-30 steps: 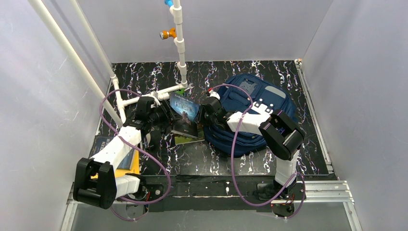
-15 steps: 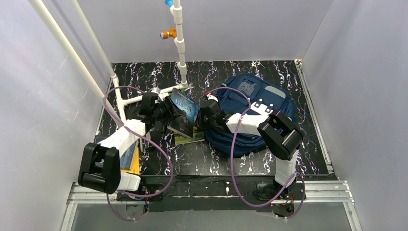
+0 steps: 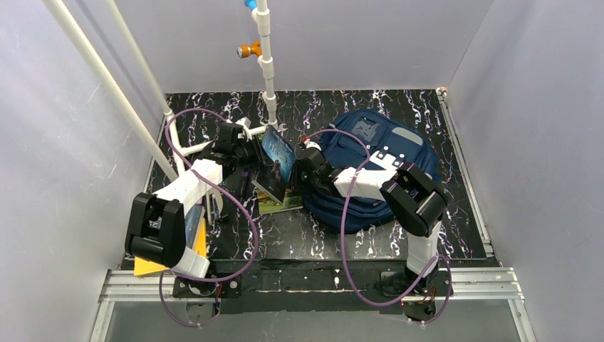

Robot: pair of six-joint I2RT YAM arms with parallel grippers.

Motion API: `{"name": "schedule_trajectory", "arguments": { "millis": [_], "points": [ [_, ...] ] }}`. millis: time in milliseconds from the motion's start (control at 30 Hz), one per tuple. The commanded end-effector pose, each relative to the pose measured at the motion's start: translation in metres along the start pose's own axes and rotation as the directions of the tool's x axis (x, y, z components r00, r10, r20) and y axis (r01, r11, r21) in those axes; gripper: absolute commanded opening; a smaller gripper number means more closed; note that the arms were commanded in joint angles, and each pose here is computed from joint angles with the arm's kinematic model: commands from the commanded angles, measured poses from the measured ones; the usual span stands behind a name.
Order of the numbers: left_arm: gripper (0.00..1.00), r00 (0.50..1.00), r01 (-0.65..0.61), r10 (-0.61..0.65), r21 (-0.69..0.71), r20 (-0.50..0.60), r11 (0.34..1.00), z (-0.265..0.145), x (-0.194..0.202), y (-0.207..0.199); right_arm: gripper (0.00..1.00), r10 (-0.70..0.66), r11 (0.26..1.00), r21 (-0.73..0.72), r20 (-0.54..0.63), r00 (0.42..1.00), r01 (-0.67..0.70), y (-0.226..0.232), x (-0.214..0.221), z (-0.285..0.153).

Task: Pack the student bag
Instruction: Pick up the book from the center of the board.

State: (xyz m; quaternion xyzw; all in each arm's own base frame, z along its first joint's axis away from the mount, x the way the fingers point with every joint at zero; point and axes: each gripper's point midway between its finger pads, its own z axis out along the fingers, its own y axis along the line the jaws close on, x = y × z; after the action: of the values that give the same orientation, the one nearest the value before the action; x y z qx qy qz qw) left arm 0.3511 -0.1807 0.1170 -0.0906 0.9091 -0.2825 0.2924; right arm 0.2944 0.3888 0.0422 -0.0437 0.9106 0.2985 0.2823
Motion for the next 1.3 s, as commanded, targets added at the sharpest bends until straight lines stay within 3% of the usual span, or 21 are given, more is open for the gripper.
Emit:
{"name": "schedule_trajectory", "arguments": {
  "millis": [0, 167, 267, 333, 400, 467, 600, 700, 867, 1033, 1167, 1267],
  "points": [
    [0.20, 0.998, -0.050, 0.051, 0.038, -0.033, 0.998, -0.004, 0.006, -0.008, 0.38, -0.126, 0.991, 0.045, -0.064, 0.990, 0.128, -0.004, 0.007, -0.013],
    [0.07, 0.993, -0.116, 0.116, -0.005, -0.038, 0.993, -0.008, 0.009, 0.003, 0.69, -0.392, 0.896, 0.175, -0.120, 0.912, 0.408, -0.007, -0.024, -0.068],
    [0.03, 0.990, -0.137, 0.136, -0.019, -0.042, 0.990, -0.014, 0.009, 0.005, 0.96, -0.672, 0.664, 0.285, -0.177, 0.719, 0.691, -0.015, -0.043, -0.121],
    [0.00, 0.991, -0.135, 0.134, -0.013, -0.029, 0.991, -0.020, 0.009, 0.002, 0.99, -0.796, 0.478, 0.325, -0.232, 0.559, 0.816, -0.024, -0.047, -0.148],
    [0.00, 0.993, -0.114, 0.113, -0.007, -0.009, 0.994, -0.030, 0.007, -0.003, 0.98, -0.845, 0.333, 0.330, -0.311, 0.435, 0.883, -0.035, -0.041, -0.167],
    [0.00, 0.996, -0.088, 0.088, -0.015, 0.008, 0.996, -0.043, 0.005, -0.007, 0.98, -0.843, 0.250, 0.363, -0.374, 0.386, 0.898, -0.049, -0.041, -0.182],
    [0.00, 0.999, -0.021, 0.023, -0.056, 0.047, 0.998, -0.075, 0.004, -0.010, 0.98, -0.824, 0.229, 0.343, -0.429, 0.369, 0.911, -0.066, -0.027, -0.197],
    [0.00, 0.997, 0.003, -0.002, -0.017, 0.073, 1.000, -0.096, 0.009, -0.018, 0.93, -0.842, 0.286, 0.284, -0.382, 0.382, 0.915, -0.064, -0.010, -0.184],
    [0.00, 0.995, 0.031, -0.032, 0.021, 0.090, 0.999, -0.114, 0.019, -0.023, 0.81, -0.833, 0.380, 0.280, -0.312, 0.458, 0.882, -0.053, -0.002, -0.160],
    [0.00, 0.994, 0.054, -0.060, 0.064, 0.090, 0.996, -0.124, 0.025, -0.030, 0.54, -0.787, 0.278, 0.494, -0.374, 0.490, 0.824, -0.079, -0.023, -0.160],
    [0.00, 0.994, 0.058, -0.066, 0.086, 0.088, 0.995, -0.128, 0.026, -0.035, 0.65, -0.781, 0.339, 0.361, -0.407, 0.474, 0.869, -0.079, 0.005, -0.147],
    [0.00, 0.995, 0.049, -0.056, 0.084, 0.086, 0.995, -0.128, 0.025, -0.035, 0.70, -0.779, 0.363, 0.364, -0.386, 0.493, 0.858, -0.074, 0.004, -0.152]
  ]
}}
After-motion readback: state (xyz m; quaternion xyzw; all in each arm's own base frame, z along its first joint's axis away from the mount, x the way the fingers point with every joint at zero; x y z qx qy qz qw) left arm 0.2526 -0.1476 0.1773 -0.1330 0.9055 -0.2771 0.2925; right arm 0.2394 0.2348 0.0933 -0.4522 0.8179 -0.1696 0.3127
